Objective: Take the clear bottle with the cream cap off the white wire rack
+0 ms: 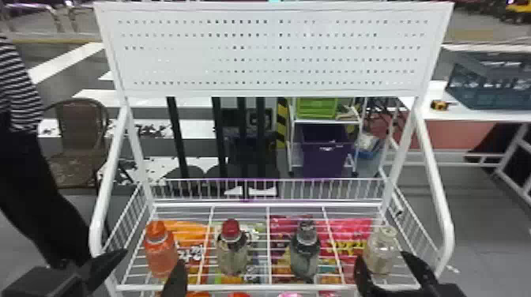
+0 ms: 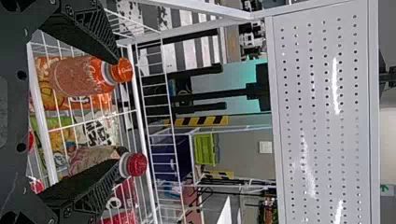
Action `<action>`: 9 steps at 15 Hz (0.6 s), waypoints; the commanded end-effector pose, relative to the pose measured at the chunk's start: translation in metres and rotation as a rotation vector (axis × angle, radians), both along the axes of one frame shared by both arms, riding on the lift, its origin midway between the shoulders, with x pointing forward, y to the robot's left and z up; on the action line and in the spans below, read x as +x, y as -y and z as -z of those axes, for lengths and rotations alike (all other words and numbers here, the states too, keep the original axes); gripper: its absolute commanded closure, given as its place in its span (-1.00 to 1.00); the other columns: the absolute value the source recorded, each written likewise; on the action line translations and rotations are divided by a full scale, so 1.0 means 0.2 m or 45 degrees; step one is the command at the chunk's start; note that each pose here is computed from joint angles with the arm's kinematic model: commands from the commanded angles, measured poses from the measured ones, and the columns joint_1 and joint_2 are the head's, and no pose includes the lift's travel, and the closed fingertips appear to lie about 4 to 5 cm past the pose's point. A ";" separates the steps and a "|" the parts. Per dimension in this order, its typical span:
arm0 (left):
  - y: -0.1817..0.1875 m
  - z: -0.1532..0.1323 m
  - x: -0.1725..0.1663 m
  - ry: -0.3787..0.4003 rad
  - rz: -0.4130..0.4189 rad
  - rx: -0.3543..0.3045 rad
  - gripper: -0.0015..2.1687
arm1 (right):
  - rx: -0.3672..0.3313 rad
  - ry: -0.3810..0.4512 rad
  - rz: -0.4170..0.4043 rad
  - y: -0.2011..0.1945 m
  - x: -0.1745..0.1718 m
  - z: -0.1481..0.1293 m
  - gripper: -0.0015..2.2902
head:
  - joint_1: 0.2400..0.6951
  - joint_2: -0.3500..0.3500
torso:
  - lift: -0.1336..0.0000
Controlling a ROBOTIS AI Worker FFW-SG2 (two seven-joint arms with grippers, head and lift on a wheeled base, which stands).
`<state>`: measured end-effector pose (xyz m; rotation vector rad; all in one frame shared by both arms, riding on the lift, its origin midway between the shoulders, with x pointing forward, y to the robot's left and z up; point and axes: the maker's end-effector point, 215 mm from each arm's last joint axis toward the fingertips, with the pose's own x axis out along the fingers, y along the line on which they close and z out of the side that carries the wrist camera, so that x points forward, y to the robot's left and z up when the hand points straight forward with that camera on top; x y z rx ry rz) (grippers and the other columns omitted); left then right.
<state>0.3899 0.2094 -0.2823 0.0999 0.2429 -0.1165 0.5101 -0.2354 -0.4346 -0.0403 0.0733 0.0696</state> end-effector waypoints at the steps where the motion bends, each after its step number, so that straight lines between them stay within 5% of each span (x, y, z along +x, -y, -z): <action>1: -0.01 0.00 -0.01 -0.005 0.001 0.010 -0.87 | -0.020 0.007 0.008 0.00 0.07 -0.01 -0.92 | 0.14 0.00 | 1.00; 3: -0.01 -0.01 -0.02 -0.003 0.003 0.012 -0.87 | -0.026 -0.003 0.007 0.00 0.13 -0.01 -0.91 | 0.14 0.00 | 1.00; 7: 0.00 -0.02 -0.04 -0.001 0.004 0.010 -0.87 | -0.015 -0.038 0.012 0.00 0.11 -0.01 0.05 | 0.14 0.00 | 1.00; 9: 0.02 -0.01 -0.05 -0.011 0.014 0.003 -0.87 | 0.028 -0.049 0.034 0.04 0.05 -0.02 0.16 | 0.14 0.00 | 1.00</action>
